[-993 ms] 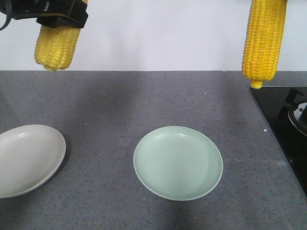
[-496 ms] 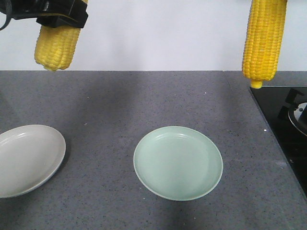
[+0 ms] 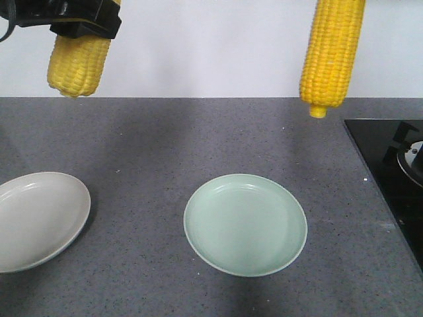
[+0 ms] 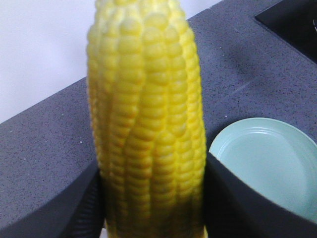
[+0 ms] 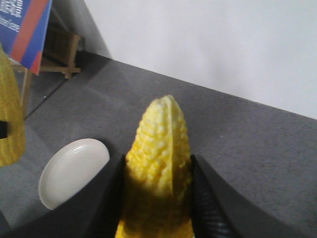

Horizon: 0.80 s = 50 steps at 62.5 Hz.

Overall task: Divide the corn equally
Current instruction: 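Lower the right gripper's corn cob onto the pale green plate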

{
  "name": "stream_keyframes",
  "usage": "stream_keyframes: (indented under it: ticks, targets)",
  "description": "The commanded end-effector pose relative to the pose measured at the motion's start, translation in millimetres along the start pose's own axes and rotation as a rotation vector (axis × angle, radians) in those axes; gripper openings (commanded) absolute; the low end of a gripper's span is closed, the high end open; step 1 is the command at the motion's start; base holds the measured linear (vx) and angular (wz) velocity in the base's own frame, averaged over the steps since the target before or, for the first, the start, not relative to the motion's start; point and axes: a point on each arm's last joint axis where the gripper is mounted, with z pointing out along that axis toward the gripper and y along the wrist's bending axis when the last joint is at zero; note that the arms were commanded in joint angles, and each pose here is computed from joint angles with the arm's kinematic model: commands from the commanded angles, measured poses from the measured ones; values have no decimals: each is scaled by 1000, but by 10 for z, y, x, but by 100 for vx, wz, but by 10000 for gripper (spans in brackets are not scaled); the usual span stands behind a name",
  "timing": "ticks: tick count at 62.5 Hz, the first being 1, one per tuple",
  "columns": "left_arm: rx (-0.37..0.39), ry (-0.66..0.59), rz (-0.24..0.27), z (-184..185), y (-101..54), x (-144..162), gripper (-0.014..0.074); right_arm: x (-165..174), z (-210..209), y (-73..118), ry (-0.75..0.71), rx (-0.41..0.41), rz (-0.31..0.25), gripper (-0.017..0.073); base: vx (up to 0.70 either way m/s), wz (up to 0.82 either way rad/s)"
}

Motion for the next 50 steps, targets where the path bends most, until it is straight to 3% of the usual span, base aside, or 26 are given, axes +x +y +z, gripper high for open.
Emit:
stream_keyframes:
  ticks: [1, 17, 32, 38, 50]
  targets:
    - [-3, -107, -11, -208, 8, -65, -8, -37, 77, 131, -12, -102, 3, 101, 0, 0]
    - [-4, -103, -11, -208, 8, -61, -7, 202, 928, 208, 217, -139, -31, 101, 0, 0]
    - [-5, -103, -11, -208, 9, -61, -7, 478, 1448, 315, 403, -23, -75, 101, 0, 0]
    - [-8, -101, -10, -204, 12, -60, -8, 581, 1520, 350, 446, -23, -45, 101, 0, 0]
    - [-18, -88, -7, -198, 21, -50, -6, 841, 1565, 244, 542, 1, -13, 101, 0, 0]
